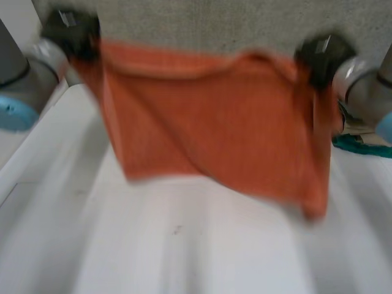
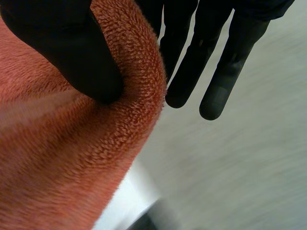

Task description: Fold the laundry.

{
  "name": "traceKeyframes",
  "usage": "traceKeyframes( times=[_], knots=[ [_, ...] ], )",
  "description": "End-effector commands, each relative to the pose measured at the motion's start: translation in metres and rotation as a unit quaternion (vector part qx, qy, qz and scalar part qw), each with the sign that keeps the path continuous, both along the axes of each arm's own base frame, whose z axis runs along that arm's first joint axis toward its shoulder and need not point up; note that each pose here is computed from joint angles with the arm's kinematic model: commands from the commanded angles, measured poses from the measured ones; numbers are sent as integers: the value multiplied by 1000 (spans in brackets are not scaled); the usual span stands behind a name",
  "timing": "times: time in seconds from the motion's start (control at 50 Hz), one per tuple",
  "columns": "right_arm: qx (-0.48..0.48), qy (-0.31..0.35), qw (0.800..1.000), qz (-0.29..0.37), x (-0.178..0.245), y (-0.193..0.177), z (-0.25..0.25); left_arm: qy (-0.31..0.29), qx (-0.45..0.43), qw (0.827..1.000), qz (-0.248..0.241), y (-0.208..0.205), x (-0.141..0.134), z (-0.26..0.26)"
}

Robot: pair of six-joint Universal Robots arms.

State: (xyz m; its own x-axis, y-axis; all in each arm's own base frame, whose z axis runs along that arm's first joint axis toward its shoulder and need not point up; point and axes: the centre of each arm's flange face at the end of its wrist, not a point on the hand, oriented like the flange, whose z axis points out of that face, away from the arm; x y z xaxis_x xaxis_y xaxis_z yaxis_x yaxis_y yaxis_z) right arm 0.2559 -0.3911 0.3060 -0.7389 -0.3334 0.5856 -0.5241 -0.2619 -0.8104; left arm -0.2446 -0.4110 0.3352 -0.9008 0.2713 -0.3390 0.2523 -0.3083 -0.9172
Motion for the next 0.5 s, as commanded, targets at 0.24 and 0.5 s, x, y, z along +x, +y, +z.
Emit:
traceKeyframes(
  times=[0.24, 0.5],
  knots=[
    [-54, -160, 983, 71, -1, -17, 21, 121, -127, 984, 4, -14, 9, 28],
    [205, -3, 976, 80, -1, 2, -154, -19, 112, 992, 46, -3, 29, -140]
  ],
)
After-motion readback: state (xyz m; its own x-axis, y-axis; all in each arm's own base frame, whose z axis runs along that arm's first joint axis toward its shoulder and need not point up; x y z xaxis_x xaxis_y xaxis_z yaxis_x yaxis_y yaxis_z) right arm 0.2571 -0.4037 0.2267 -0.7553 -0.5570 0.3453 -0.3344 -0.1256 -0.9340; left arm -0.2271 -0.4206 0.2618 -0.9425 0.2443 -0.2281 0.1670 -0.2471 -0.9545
